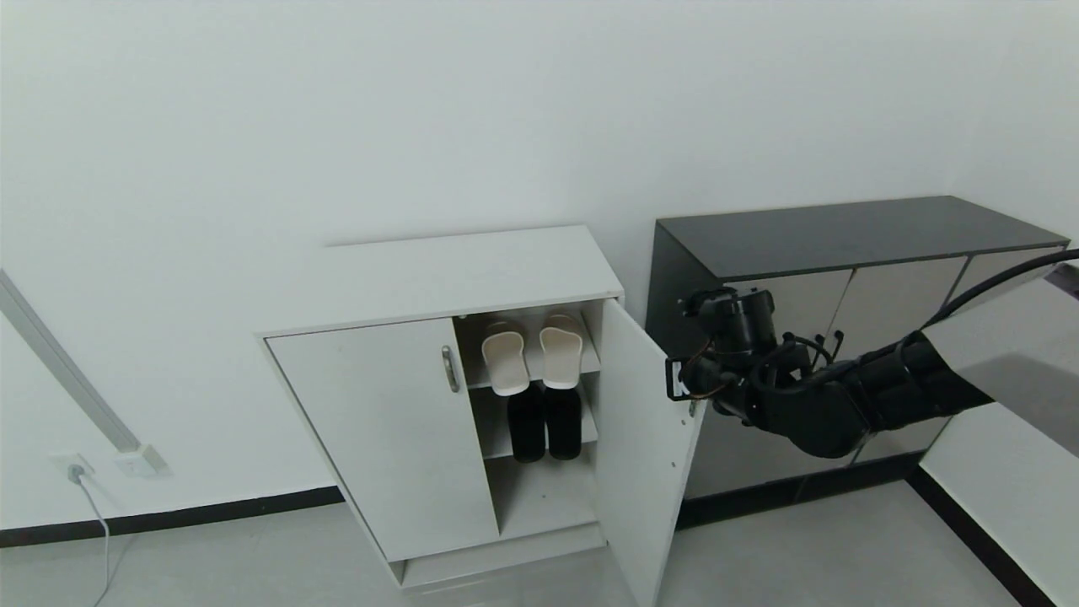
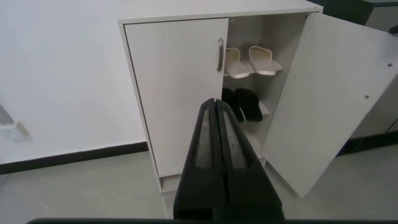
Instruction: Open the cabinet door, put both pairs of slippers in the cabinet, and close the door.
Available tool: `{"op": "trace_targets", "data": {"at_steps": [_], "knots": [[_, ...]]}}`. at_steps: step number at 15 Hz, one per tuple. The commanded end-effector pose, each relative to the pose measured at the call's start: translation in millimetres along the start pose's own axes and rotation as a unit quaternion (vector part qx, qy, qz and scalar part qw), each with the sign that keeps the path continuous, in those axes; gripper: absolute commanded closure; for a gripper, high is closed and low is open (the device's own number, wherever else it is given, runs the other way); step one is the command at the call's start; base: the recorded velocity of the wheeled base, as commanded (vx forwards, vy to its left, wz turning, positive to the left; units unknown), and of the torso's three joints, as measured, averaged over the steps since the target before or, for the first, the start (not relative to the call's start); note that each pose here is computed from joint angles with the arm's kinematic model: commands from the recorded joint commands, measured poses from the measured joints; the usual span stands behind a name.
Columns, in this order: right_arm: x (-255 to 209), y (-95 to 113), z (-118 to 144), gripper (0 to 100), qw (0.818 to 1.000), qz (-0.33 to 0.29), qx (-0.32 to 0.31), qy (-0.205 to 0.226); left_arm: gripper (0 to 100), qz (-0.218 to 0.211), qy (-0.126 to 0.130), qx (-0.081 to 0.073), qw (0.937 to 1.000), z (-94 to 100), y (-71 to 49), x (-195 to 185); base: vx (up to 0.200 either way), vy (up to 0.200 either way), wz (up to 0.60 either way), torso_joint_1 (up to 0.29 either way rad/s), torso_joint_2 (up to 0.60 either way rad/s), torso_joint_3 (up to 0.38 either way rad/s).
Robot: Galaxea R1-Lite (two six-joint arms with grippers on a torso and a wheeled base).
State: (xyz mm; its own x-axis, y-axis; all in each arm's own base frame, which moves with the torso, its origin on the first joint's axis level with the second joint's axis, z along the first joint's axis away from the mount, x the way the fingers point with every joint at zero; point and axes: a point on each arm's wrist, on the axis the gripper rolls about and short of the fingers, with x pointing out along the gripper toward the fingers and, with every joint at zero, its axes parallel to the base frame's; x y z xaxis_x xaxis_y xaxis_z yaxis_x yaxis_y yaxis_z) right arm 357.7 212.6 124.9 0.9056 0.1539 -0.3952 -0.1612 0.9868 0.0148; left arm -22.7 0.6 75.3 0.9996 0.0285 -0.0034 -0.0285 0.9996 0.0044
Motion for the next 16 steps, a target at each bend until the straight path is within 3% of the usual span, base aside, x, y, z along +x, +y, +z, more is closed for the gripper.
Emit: {"op": "trace_targets", "data": {"at_steps": [1, 5, 13, 16], "knots": [[-22, 18, 3, 100, 1.000, 0.027, -0.006, -0.011, 100, 0.000, 0.001, -0.001, 1.0000, 0.0, 0.0, 0, 0.000, 0.000, 0.00, 0.000, 0.00, 0.000], [-50, 38, -1, 100, 0.997, 0.071, -0.023, -0.035, 100, 0.000, 0.001, -0.001, 1.0000, 0.0, 0.0, 0, 0.000, 0.000, 0.00, 0.000, 0.00, 0.000], [-68, 52, -1, 100, 0.994, 0.096, -0.037, -0.043, 100, 0.000, 0.001, -0.001, 1.0000, 0.0, 0.0, 0, 0.000, 0.000, 0.00, 0.000, 0.00, 0.000], [-69, 52, -3, 100, 0.994, 0.097, -0.037, -0.042, 100, 0.000, 0.000, -0.001, 1.0000, 0.5, 0.0, 0, 0.000, 0.000, 0.60, -0.004, 0.00, 0.005]]}}
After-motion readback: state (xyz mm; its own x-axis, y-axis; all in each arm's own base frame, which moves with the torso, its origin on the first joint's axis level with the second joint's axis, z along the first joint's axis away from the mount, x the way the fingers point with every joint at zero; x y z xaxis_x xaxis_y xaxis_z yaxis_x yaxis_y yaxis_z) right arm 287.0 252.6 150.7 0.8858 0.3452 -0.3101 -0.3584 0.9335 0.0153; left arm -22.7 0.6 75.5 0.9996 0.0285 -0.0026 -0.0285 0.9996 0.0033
